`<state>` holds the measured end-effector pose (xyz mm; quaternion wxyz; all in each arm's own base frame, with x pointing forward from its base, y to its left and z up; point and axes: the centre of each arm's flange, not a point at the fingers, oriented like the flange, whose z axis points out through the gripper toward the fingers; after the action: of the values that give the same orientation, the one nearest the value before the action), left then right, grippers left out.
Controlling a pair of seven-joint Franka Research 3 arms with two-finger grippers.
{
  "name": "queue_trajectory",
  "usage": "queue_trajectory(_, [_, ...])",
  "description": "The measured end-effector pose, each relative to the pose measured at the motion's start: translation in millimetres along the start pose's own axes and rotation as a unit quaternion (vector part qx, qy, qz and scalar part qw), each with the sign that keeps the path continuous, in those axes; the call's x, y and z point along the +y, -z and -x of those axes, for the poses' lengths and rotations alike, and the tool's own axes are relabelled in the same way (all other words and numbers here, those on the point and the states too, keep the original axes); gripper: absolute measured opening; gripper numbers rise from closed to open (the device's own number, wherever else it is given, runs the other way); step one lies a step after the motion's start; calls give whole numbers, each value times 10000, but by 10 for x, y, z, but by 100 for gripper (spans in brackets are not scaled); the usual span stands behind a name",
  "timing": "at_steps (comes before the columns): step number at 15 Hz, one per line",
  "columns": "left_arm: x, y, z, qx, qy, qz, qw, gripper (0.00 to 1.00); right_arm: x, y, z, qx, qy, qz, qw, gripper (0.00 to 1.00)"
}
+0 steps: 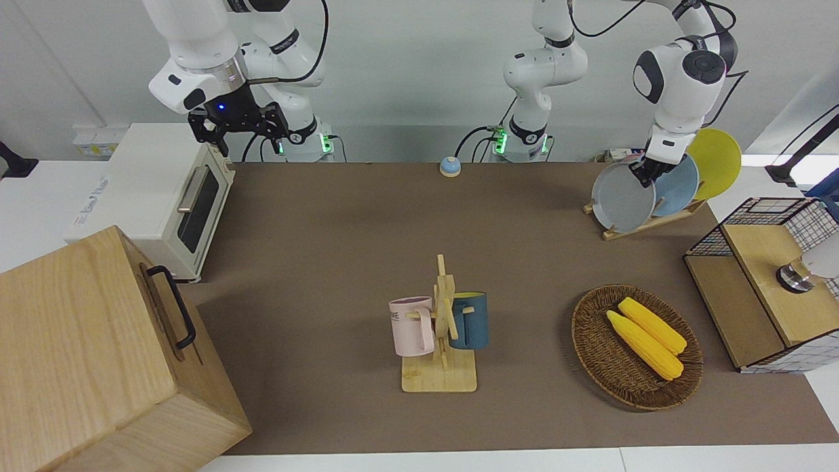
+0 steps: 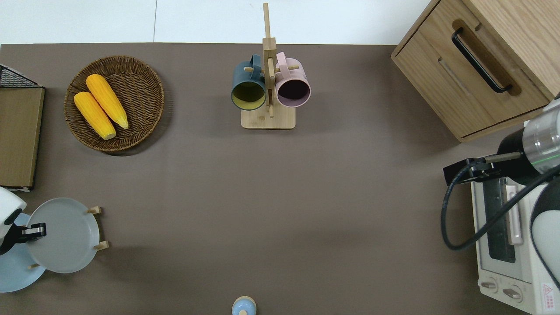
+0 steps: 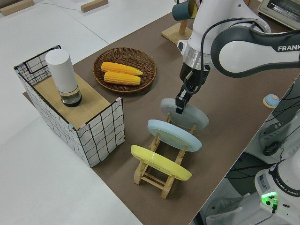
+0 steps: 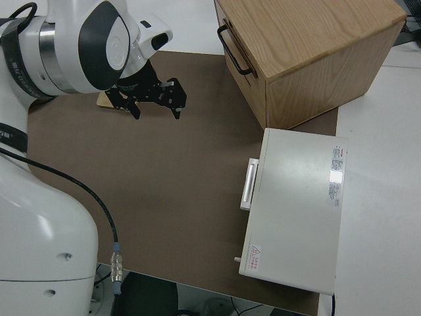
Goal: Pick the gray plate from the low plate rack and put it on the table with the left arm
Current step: 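Grasp the rim of the top gray plate with the left gripper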
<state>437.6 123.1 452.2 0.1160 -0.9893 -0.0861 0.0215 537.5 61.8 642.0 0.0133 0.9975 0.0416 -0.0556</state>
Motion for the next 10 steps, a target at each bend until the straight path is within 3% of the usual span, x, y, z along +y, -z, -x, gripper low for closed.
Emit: queue_trajectory(10, [-77,800,-91,-90,37,-190,9998,13,0,0,0,0,0,0,10000,99])
